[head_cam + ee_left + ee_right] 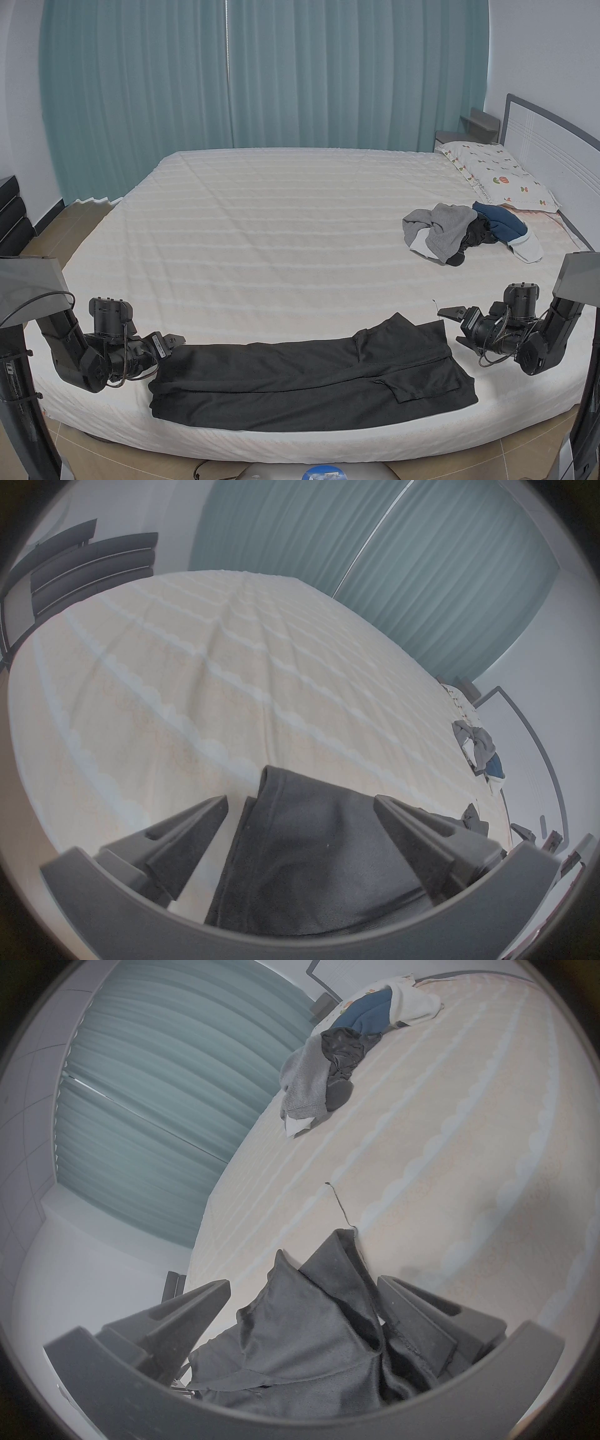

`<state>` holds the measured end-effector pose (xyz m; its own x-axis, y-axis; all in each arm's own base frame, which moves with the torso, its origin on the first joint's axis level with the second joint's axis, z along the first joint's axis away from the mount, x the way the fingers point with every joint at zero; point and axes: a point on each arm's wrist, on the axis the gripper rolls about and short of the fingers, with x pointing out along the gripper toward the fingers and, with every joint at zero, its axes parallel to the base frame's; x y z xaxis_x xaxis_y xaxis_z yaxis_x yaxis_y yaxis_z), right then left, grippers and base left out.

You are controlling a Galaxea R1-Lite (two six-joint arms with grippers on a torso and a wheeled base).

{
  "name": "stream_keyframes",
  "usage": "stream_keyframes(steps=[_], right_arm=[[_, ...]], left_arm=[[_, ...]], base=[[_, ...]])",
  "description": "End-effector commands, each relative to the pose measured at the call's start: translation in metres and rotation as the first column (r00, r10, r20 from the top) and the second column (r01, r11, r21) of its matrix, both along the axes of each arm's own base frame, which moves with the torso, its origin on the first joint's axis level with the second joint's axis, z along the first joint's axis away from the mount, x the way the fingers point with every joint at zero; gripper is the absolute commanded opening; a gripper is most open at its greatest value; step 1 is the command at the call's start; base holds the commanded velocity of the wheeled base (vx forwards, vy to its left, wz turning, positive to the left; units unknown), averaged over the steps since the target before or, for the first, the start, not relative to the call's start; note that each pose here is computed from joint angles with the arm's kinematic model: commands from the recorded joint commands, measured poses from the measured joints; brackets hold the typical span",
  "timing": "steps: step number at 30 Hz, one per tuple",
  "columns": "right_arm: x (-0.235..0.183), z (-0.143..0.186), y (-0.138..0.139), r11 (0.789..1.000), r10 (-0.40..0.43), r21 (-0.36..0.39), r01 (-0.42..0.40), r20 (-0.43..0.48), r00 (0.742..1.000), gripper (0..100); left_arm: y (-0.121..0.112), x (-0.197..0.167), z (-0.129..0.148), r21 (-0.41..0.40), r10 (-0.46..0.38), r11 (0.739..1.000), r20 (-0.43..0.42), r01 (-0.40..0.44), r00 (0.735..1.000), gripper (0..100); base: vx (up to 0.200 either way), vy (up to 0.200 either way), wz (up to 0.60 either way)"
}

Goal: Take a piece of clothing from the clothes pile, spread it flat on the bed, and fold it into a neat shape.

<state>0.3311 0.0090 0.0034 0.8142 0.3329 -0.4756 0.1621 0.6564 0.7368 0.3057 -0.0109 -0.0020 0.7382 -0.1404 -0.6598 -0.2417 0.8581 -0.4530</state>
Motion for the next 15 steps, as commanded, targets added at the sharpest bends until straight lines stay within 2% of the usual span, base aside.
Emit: stream_keyframes(steps=[1,7,12,15], right_arm=[[-0.001,-0.002,-0.002,1.000,-0.006,0.001,0.006,-0.011,1.000,100],[-0.002,-0.001,-0.003,1.000,-0.017,-0.004,0.017,-0.005,1.000,100],[-0.002,-0.003,-0.008,0.999,-0.032,-0.005,0.032,-0.012,0.999,100],[-0.002,-0.003,-0.007,1.000,-0.029,-0.004,0.029,-0.014,0.999,100]], left_arm=[[-0.002,0.002,-0.008,0.001,-0.006,1.000,-0.018,0.006,1.000,0],[-0.002,0.005,-0.002,-0.029,0.057,0.998,0.004,-0.057,0.998,0],[0.002,0.013,0.002,-0.024,0.092,0.996,0.036,-0.091,0.995,0],[0.004,0.016,0.004,-0.057,0.128,0.990,0.044,-0.126,0.991,0]], base=[[0.000,0.000,0.00],[0.000,0.000,0.00],[0.000,0.000,0.00],[0.000,0.000,0.00]])
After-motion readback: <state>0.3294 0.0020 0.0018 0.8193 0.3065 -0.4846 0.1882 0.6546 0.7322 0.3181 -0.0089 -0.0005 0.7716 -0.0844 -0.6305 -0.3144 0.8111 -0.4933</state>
